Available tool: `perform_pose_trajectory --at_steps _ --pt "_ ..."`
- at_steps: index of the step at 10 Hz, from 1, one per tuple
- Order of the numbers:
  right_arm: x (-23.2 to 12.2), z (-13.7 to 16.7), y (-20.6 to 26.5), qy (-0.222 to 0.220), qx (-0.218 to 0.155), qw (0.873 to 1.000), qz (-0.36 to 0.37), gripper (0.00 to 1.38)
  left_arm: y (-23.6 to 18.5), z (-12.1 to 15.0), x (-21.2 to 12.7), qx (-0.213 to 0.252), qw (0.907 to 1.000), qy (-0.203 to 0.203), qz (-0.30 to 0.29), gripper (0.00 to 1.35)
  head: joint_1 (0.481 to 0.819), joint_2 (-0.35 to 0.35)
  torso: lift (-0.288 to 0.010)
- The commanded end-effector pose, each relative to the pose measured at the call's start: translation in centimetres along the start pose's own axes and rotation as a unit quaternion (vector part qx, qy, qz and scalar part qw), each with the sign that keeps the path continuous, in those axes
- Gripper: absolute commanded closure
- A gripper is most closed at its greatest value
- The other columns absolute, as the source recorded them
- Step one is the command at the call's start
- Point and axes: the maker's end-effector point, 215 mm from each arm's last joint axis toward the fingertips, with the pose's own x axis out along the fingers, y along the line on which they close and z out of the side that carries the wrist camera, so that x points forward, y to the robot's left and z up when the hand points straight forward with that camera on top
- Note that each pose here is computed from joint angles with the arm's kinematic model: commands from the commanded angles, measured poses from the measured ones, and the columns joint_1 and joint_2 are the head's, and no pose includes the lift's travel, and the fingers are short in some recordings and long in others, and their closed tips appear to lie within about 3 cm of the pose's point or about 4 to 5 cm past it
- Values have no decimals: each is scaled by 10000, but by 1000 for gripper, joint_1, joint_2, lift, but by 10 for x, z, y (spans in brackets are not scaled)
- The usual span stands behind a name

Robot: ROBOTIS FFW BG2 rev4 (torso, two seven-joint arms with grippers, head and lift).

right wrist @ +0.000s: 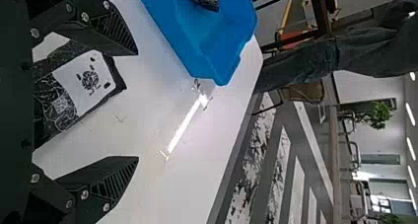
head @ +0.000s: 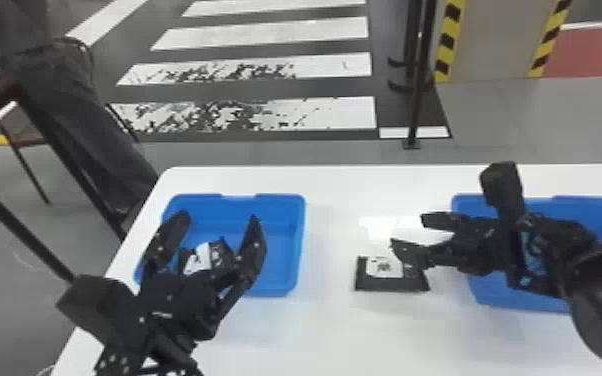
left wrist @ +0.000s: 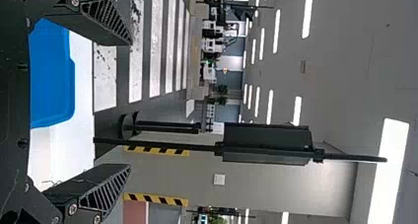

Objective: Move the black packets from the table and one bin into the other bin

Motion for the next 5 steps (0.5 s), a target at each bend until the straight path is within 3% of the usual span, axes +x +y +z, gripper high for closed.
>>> perform_pose_trajectory --at_steps 1,5 --pt "10 -3 1 124 -49 9998 115 289 -3 -2 2 -15 10000 38 -34 153 695 151 -110" --pt "40 -39 29 681 -93 9956 643 289 -11 -7 6 -59 9998 127 -107 153 695 170 -110"
